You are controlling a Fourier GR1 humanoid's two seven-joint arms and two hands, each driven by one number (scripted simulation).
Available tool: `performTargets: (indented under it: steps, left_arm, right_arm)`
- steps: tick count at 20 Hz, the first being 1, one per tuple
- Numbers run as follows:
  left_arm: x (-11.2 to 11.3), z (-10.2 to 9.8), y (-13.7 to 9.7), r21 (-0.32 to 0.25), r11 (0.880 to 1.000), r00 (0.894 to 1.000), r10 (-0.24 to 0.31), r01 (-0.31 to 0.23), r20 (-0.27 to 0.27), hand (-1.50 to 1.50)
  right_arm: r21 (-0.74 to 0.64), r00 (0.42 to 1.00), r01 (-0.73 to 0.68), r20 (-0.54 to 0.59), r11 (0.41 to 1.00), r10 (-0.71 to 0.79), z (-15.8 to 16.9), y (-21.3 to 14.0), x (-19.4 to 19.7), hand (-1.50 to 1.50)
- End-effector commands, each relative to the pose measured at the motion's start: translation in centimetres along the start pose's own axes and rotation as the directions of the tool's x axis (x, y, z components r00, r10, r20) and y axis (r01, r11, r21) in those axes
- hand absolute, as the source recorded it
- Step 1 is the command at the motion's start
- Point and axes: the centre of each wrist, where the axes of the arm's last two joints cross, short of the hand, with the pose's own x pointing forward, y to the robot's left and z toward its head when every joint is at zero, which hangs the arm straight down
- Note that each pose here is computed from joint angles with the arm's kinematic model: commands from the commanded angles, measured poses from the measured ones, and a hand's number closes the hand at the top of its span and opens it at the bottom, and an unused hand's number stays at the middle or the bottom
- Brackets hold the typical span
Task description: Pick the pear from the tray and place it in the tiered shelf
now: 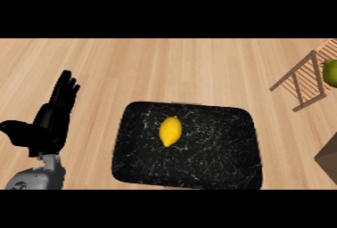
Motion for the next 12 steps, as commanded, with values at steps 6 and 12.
performTargets:
  steps: [6,12]
  left_arm:
    - [-0.1,0.4,0.5,0.001,1.0,1.0,-0.005,0.005,-0.002,0.0]
    - [0.5,-0.4,0.2,0.003,1.0,1.0,-0.002,0.002,0.011,0.0]
  right_arm:
    - [-0.073,0.975,0.208,0.094,0.975,-0.2,1.5,-5.2,2.7,-1.5]
    - [-0.232,0.972,0.233,0.022,0.945,-0.234,4.9,-9.2,3.5,-1.5]
